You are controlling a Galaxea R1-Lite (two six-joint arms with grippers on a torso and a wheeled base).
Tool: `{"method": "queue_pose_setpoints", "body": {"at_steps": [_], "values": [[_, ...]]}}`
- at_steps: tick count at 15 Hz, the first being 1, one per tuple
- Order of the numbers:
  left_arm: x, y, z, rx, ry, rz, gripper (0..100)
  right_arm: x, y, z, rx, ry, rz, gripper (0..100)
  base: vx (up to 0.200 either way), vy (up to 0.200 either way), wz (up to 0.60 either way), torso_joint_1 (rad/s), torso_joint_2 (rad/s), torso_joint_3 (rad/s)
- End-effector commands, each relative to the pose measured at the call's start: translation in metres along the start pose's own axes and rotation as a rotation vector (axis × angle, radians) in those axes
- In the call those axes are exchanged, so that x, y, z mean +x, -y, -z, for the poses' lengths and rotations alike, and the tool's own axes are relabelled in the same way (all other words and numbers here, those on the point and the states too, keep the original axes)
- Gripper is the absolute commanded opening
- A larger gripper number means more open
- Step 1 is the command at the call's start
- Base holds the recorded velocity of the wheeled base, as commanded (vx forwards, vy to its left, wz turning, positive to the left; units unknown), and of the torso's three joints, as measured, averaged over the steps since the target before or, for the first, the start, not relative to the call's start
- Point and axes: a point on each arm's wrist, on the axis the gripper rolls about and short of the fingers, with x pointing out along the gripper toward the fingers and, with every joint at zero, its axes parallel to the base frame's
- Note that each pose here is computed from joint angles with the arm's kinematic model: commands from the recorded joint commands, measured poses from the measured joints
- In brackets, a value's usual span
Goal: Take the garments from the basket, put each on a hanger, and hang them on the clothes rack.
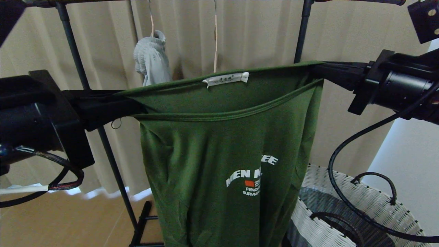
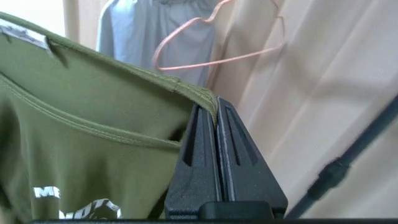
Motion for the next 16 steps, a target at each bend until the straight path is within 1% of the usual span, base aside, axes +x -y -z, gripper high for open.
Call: {"method": "queue_pose_setpoints", "body": {"at_steps": [1,2,3,4,5,7,8,11,16], "values": [[0.021,-0.006,-0.011,-0.054,-0.031,-0.066,0,-0.022,-0.002,-0.015,-0.009,0.015,0.023,0,0.000,0.000,0.00,0.000,0.00,0.000],[0.031,-0.008,-0.015,-0.081,-0.042,-0.111,0,-0.031,-0.003,-0.019,-0.005,0.000,0.030,0,0.000,0.000,0.00,0.000,0.00,0.000],[0.044,-0.011,-0.017,-0.099,-0.060,-0.183,0,-0.044,-0.005,-0.025,-0.004,-0.006,0.040,0,0.000,0.000,0.00,0.000,0.00,0.000],[0.052,-0.009,-0.017,-0.109,-0.070,-0.209,0,-0.053,-0.008,-0.029,-0.006,0.000,0.041,0,0.000,0.000,0.00,0.000,0.00,0.000],[0.054,-0.004,-0.017,-0.129,-0.074,-0.204,0,-0.061,-0.012,-0.031,-0.004,-0.004,0.039,0,0.000,0.000,0.00,0.000,0.00,0.000],[0.054,0.003,-0.017,-0.138,-0.076,-0.176,0,-0.067,-0.016,-0.021,0.020,-0.061,0.028,0,0.000,0.000,0.00,0.000,0.00,0.000],[0.054,0.004,-0.016,-0.139,-0.078,-0.172,0,-0.067,-0.017,-0.017,0.024,-0.071,0.023,0,0.000,0.000,0.00,0.000,0.00,0.000],[0.053,0.004,-0.018,-0.137,-0.073,-0.169,0,-0.065,-0.017,-0.016,0.024,-0.071,0.020,0,0.000,0.000,0.00,0.000,0.00,0.000],[0.053,0.005,-0.014,-0.137,-0.083,-0.169,0,-0.066,-0.018,-0.016,0.027,-0.077,0.021,0,0.000,0.000,0.00,0.000,0.00,0.000]]}}
